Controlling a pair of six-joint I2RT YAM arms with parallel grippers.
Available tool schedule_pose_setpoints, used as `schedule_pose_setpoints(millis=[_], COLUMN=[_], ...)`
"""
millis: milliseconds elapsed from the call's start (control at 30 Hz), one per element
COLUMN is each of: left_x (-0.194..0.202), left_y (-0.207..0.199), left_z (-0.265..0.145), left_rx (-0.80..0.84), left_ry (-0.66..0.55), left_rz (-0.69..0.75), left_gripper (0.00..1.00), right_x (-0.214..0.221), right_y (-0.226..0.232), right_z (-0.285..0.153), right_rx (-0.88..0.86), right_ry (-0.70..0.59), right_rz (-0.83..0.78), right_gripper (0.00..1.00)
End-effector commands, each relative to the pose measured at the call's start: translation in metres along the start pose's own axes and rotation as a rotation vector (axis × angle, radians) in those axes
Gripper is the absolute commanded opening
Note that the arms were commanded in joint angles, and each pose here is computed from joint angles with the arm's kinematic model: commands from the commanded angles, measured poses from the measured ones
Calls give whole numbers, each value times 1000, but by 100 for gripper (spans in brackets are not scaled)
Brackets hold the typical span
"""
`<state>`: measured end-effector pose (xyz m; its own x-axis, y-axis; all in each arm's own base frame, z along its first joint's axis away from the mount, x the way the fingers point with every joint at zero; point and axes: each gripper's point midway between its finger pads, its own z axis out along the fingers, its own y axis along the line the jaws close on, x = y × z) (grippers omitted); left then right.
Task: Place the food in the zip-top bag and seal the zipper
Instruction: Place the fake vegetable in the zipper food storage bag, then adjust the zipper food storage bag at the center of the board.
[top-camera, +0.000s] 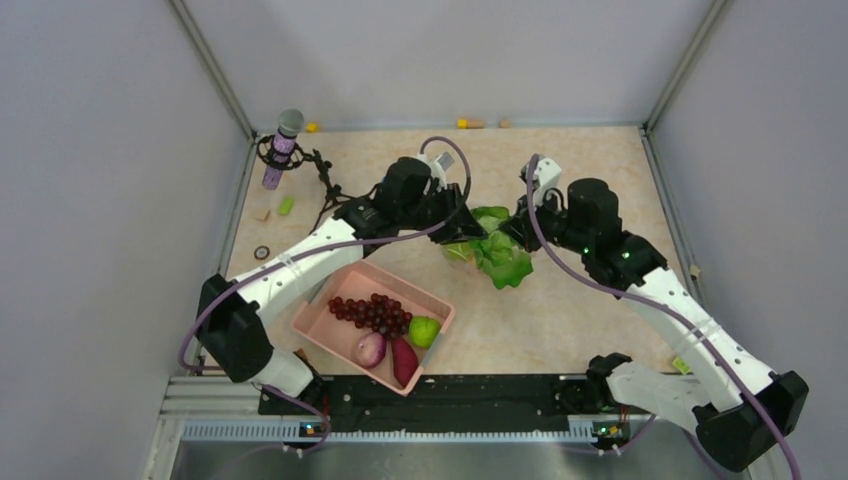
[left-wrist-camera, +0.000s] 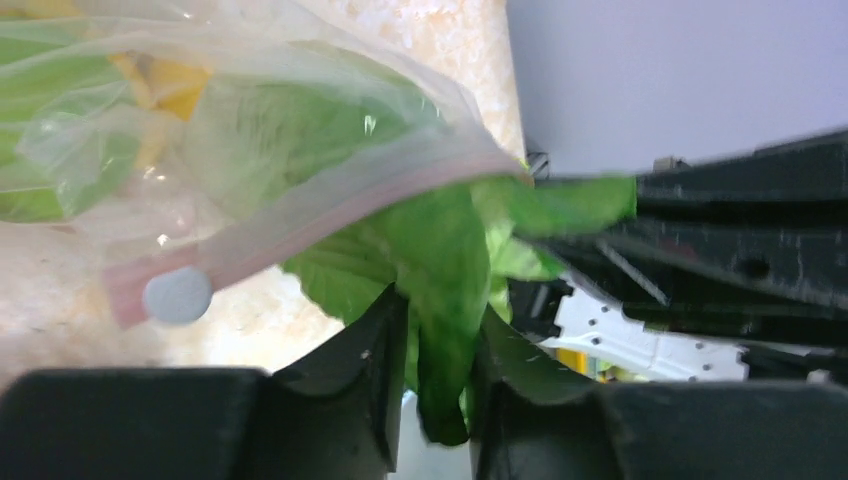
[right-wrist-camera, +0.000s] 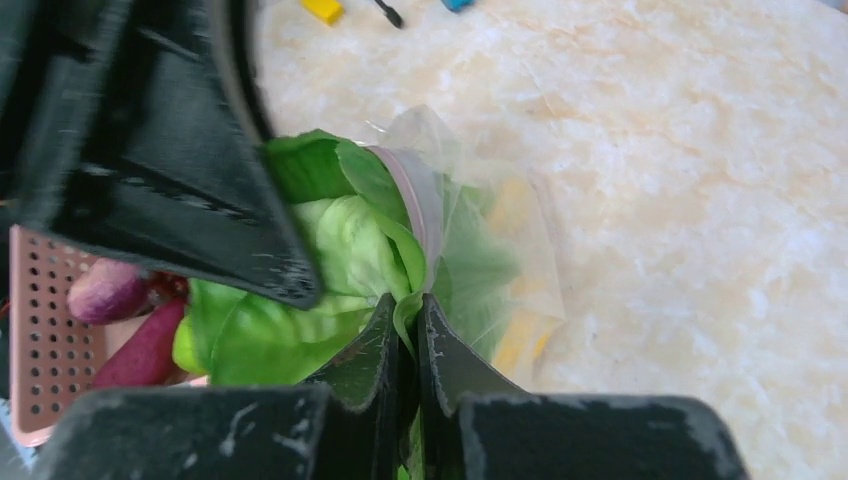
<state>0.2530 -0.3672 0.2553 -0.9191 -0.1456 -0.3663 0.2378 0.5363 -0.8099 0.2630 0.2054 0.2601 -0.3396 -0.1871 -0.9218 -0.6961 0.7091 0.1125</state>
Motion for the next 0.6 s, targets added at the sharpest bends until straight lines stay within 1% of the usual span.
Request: schedule_pose_setpoints(millis=[0, 100, 133, 167, 200, 233, 267, 333, 400, 467, 567], left_x=[-20, -23, -23, -22, -22, -21, -21, -26, -27, -25, -21], left_y=[-39, -40, -38, -30, -23, -15, -3, 21, 42, 53, 61], left_z=[-44, -65, -73, -78, -86, -93, -98, -105, -105, -97, -74], left_rx=[77, 66, 52, 22, -3, -32, -69, -144, -194, -213, -198], left_ry=[-133, -201, -225, -247, -279, -311, -347, -436, -483, -478, -430], left_rz=[154, 216, 234, 243, 255, 260, 256, 232, 205, 197, 189], left_gripper=[40, 67, 79, 85, 87, 91, 97, 98, 98, 98, 96], right_x=[-14, -19, -23, -28, -32, -35, -38, -40, -41, -44, -49], right_y=[-21, -29, -29, -29, -27, -25, -23, -19, -14, -11, -7], right_z=[-6, -10, -11, -13, -14, -15, -16, -16, -16, -17, -19], right_rx=[143, 203, 214, 216, 211, 207, 201, 183, 161, 144, 124], right_ry=[-25, -52, -66, -87, -107, -125, -141, -157, -165, -174, -187], right_rz=[49, 109, 132, 155, 178, 198, 218, 260, 291, 315, 340], right_gripper=[0, 0, 0, 0, 0, 0, 0, 0, 0, 0, 0])
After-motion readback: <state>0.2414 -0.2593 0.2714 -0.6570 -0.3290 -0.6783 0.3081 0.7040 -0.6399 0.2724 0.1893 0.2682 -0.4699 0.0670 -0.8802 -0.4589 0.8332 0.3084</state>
